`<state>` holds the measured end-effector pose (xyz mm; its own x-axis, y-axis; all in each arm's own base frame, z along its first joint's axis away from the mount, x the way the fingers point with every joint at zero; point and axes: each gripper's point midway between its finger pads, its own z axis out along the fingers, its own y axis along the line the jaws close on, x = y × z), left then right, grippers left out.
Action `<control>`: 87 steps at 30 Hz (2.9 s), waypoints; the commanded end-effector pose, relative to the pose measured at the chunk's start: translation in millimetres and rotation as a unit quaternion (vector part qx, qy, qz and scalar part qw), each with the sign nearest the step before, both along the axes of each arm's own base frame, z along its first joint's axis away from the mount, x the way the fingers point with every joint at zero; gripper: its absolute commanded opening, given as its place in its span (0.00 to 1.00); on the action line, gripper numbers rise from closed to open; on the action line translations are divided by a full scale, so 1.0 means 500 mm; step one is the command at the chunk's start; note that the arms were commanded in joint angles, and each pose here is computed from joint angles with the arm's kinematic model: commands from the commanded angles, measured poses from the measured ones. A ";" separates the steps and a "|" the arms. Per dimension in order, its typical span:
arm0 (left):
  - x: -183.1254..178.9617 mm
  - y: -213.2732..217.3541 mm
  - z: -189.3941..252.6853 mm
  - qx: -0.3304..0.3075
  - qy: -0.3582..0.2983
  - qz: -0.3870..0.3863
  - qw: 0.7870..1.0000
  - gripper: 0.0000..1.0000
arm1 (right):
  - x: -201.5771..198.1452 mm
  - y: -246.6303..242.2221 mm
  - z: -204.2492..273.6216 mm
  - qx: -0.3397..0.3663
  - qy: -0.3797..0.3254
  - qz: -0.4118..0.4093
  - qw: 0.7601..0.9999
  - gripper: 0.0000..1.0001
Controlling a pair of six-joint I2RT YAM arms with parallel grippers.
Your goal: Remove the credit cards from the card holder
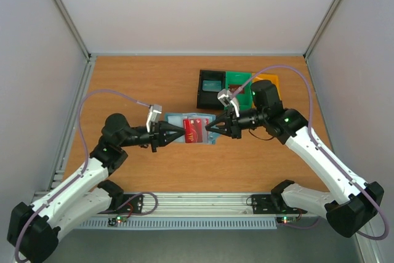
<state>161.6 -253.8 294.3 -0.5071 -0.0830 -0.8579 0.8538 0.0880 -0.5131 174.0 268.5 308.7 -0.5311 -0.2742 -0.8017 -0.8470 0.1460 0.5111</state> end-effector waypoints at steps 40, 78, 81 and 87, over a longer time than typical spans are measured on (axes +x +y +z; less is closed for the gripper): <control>0.127 0.085 -0.076 0.005 0.098 0.192 0.976 0.00 | 0.088 -0.094 -0.410 -0.126 0.402 -0.158 0.893 0.01; -0.023 0.022 0.081 -0.055 -0.069 0.008 0.996 0.00 | -0.040 0.126 0.046 0.055 -0.062 0.039 0.996 0.01; -0.024 0.023 0.069 -0.047 -0.064 0.009 0.997 0.08 | -0.050 0.104 0.015 0.010 -0.064 0.046 0.997 0.01; -0.031 0.033 0.004 0.010 -0.092 -0.004 0.996 0.67 | -0.080 0.015 -0.148 -0.240 -0.005 0.044 0.970 0.01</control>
